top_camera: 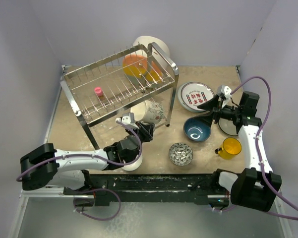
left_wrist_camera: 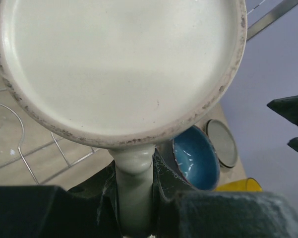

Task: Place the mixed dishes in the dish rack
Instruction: Turn the cup upside down in the dish rack.

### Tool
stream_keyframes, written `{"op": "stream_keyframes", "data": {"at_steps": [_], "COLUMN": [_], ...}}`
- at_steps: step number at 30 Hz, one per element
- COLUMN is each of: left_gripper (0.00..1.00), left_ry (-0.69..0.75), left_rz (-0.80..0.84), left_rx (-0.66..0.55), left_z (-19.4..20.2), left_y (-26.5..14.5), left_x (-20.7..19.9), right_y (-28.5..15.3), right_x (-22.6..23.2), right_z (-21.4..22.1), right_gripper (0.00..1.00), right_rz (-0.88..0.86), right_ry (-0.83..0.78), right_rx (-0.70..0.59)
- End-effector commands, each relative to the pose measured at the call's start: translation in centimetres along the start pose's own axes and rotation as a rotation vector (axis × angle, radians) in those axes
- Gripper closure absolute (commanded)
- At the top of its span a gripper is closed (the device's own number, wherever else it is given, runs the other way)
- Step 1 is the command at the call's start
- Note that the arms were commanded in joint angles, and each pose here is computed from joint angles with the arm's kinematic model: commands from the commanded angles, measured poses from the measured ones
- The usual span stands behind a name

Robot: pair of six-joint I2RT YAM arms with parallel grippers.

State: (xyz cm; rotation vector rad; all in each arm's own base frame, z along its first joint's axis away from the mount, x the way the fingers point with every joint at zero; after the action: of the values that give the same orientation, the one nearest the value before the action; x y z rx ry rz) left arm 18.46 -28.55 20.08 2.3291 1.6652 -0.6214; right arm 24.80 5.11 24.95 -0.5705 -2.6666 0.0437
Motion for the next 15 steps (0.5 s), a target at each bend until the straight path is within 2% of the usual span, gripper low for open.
{"op": "stream_keyframes", "data": {"at_steps": [1, 8, 15], "left_gripper": [1.0, 1.0, 1.0], "left_ry": [0.022, 0.178, 0.272], "left_rz": [-0.001, -0.104, -0.152], "left_rx": [-0.125, -0.082, -0.065], "left_z": [-5.5, -5.6, -5.4], "left_y": [1.9, 3.5, 5.2], "left_x": [-1.9, 0.7, 2.0], "right_y": [-0.4, -0.5, -0.7], "right_x": [0.7, 0.7, 0.6], "right_z": [-1.8, -1.9, -1.9], "right_gripper": [0.32, 0.32, 0.32], "right_rz": [-0.003, 0.003, 0.011], "right_ry": [-0.067, -0.07, -0.073], "right_rx": [-0.018, -0.021, -0.023]}}
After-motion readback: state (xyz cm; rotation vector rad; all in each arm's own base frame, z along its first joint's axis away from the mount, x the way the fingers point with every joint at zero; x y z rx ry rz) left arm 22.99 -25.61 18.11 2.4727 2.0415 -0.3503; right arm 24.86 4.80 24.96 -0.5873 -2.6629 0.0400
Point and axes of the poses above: each gripper's point midway between its finger pads, its own y axis out along the fingers, its own x axis along the line the jaws close on, z = x × y, the point moved 6 cm from there along -y, back along the fingers, and after that the axes turned 15 degrees about y, right-handed, at the moved point
